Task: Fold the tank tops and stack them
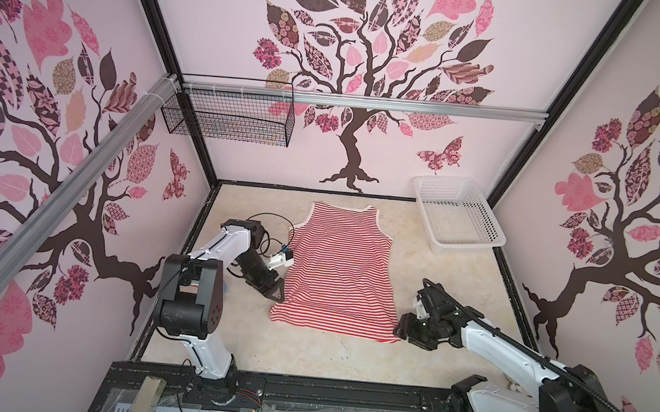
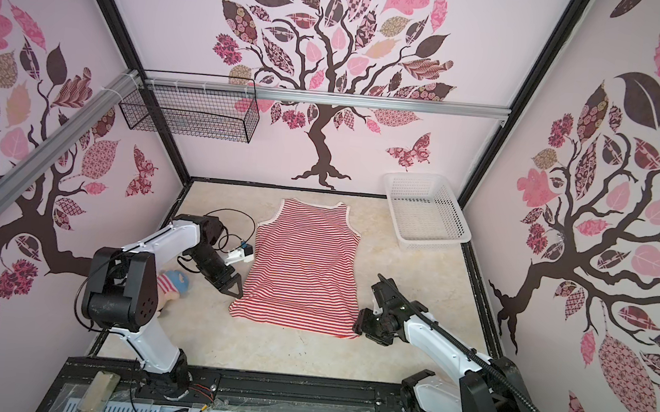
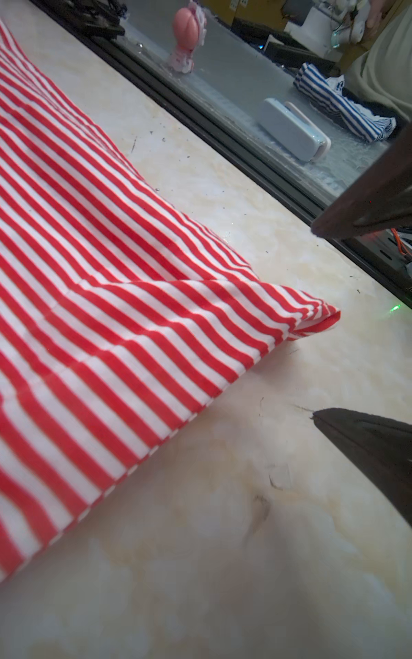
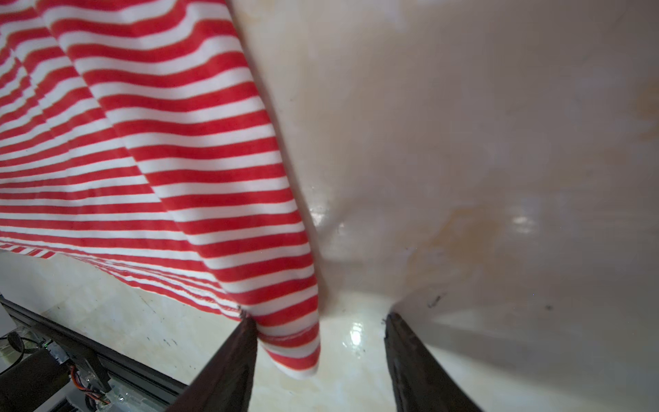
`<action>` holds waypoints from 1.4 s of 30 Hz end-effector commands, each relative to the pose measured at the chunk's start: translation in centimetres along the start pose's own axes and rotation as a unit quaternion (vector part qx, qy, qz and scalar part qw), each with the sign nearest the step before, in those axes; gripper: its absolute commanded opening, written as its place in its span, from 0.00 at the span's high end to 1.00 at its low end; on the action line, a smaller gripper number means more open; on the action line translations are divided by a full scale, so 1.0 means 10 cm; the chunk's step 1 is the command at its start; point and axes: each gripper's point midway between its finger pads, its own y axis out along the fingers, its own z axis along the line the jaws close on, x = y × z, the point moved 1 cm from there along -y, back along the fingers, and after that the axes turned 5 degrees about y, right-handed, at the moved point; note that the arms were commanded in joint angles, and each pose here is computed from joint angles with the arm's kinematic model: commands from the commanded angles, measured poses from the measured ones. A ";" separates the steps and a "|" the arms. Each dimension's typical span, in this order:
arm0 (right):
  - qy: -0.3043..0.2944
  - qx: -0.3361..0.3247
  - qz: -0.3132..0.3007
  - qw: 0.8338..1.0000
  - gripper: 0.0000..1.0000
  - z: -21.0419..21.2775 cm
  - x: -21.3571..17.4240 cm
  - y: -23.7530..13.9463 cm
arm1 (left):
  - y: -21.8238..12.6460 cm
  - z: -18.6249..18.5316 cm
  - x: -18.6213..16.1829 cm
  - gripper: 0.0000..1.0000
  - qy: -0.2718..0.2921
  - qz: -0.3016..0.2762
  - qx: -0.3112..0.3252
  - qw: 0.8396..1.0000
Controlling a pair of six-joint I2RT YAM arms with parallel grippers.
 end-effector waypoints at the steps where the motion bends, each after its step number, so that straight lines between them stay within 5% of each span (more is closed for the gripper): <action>1: 0.006 0.023 0.001 1.000 0.41 0.06 -0.02 0.01 | 0.03 -0.12 0.03 0.21 0.032 -0.014 -0.026 0.999; 6: 0.012 0.052 0.000 0.999 0.53 0.16 0.00 0.03 | 0.14 -0.20 0.01 0.24 0.048 0.007 -0.032 0.998; 12: 0.014 0.068 0.012 0.998 0.86 0.24 -0.02 -0.01 | 0.34 -0.35 -0.08 0.34 0.060 0.055 -0.074 0.994; 15: 0.005 0.074 0.005 0.997 1.00 0.32 0.01 -0.14 | 0.35 -0.36 -0.10 0.61 0.059 0.069 -0.093 0.992; 19: -0.011 0.088 -0.022 0.996 1.00 0.49 0.10 -0.42 | 0.17 -0.44 -0.03 0.99 0.057 0.038 -0.119 0.990; 26: -0.028 0.075 -0.052 0.995 1.00 0.57 0.17 -0.77 | -0.33 -0.47 0.11 1.00 0.026 -0.035 -0.209 0.977; 40: -0.038 0.002 -0.032 0.999 1.00 0.29 0.09 -0.66 | 0.17 -0.29 -0.50 0.99 0.035 0.114 -0.165 0.979; 41: -0.038 -0.006 -0.029 0.999 1.00 0.24 0.08 -0.63 | 0.23 -0.25 -0.57 0.95 0.042 0.136 -0.145 0.979; 42: -0.037 -0.019 -0.027 0.999 0.98 0.18 0.08 -0.59 | 0.29 -0.20 -0.65 0.79 0.049 0.161 -0.116 0.979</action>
